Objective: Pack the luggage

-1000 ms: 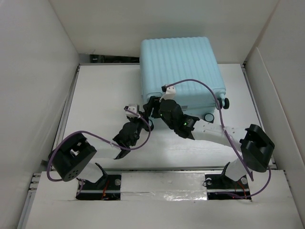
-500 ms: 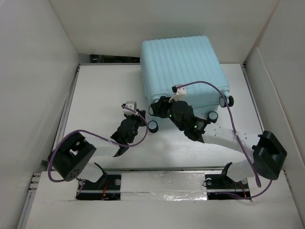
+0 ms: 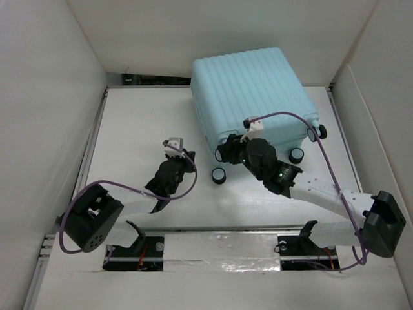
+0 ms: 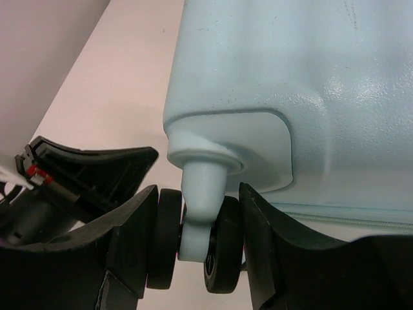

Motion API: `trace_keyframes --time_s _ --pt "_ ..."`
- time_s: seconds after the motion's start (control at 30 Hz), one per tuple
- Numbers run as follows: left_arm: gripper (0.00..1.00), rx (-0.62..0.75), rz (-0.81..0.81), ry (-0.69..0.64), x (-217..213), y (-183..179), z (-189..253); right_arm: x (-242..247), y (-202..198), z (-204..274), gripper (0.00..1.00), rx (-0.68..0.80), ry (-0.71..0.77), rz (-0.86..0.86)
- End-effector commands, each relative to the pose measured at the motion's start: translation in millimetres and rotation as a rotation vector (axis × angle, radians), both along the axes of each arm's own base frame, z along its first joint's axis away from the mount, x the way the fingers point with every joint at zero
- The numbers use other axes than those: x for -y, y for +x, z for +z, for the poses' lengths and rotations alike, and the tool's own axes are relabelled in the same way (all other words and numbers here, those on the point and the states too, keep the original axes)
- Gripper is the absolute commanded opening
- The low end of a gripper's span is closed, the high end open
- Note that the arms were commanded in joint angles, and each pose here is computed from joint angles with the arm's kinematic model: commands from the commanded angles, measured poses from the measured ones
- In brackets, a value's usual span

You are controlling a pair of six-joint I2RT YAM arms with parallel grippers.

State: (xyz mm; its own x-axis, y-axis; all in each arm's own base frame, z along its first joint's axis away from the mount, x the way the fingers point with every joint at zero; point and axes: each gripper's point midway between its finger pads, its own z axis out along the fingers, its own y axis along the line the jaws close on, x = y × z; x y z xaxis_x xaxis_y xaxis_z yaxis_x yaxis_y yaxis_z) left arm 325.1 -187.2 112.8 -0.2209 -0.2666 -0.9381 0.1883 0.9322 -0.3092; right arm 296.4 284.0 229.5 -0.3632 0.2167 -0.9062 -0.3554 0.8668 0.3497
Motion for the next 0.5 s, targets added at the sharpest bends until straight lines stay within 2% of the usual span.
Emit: trace_keyframes --time_s 0.0,0.03,0.13,0.2,0.33,0.47 --pt "0.0 0.099 -0.336 -0.095 62 -34 35 2 -4 -11 0.0 -0.021 -0.063 0.037" --pt "0.12 0.105 -0.368 -0.095 68 -38 36 1 -4 -12 0.0 -0.024 -0.062 0.041" --pt "0.37 0.098 -0.453 -0.089 85 -45 35 -3 -5 -10 0.0 -0.018 -0.043 0.058" --pt "0.45 0.091 -0.525 -0.1 99 -52 34 -4 -4 -7 0.0 -0.01 -0.032 0.062" --pt "0.51 0.096 -0.538 -0.088 113 -52 35 -7 -4 -9 0.0 -0.015 -0.032 0.072" --pt "0.5 0.094 -0.441 -0.078 108 -33 34 -9 -7 -9 0.0 -0.013 -0.021 0.088"
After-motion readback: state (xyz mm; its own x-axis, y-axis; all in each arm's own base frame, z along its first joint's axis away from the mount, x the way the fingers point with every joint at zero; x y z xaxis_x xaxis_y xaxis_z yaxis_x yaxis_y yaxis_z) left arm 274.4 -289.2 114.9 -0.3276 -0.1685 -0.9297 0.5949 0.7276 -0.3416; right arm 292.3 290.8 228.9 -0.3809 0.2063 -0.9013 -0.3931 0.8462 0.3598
